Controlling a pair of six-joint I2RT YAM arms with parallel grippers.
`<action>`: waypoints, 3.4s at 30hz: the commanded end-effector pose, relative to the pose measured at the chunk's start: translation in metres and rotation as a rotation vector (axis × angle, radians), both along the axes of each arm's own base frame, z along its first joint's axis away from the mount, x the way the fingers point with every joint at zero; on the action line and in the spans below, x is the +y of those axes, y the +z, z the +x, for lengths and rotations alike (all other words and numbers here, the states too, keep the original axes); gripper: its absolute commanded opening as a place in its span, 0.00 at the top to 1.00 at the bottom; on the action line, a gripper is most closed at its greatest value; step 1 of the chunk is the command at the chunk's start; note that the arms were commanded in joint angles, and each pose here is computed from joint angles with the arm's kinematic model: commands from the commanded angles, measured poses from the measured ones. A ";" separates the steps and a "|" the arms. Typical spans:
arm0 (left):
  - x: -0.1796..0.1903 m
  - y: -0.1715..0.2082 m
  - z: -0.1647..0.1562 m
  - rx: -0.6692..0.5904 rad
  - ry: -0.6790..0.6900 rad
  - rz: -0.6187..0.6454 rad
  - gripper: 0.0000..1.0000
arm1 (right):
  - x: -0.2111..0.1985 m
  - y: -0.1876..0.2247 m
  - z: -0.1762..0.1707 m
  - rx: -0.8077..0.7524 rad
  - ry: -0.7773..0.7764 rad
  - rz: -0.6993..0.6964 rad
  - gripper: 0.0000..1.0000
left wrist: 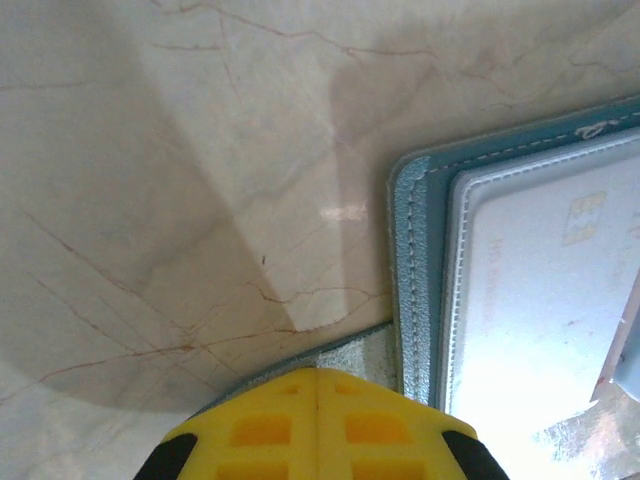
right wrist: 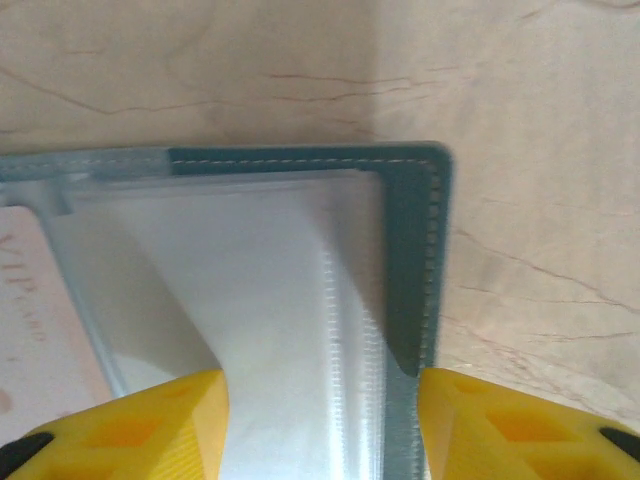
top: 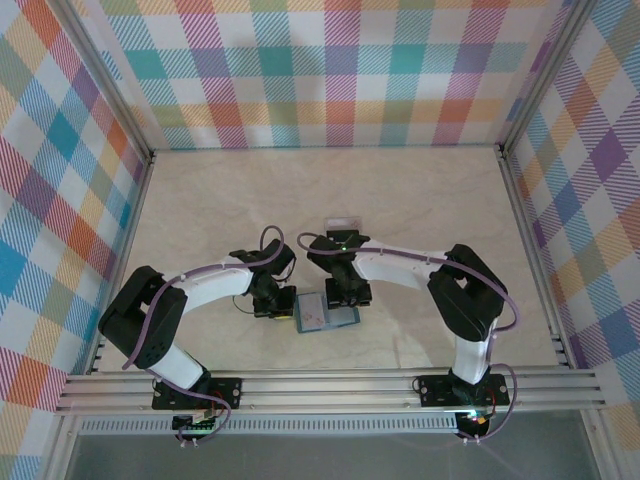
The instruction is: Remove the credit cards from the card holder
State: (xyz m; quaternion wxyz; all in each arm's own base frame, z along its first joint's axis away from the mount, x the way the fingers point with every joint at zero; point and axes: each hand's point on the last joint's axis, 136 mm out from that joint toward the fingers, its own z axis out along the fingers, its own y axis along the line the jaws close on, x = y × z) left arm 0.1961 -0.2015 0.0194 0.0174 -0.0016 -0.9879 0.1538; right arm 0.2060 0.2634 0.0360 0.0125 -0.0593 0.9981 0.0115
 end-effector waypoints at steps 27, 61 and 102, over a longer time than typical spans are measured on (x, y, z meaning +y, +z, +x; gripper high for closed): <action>-0.037 0.008 0.010 0.014 0.058 -0.109 0.98 | 0.085 0.039 -0.007 0.123 0.059 0.531 0.85; -0.018 -0.022 0.002 0.061 0.008 0.034 0.98 | -0.042 -0.030 0.005 0.006 0.074 0.051 0.88; -0.124 0.009 0.015 0.025 -0.166 -0.078 0.98 | -0.037 0.045 -0.013 -0.068 -0.022 0.271 0.65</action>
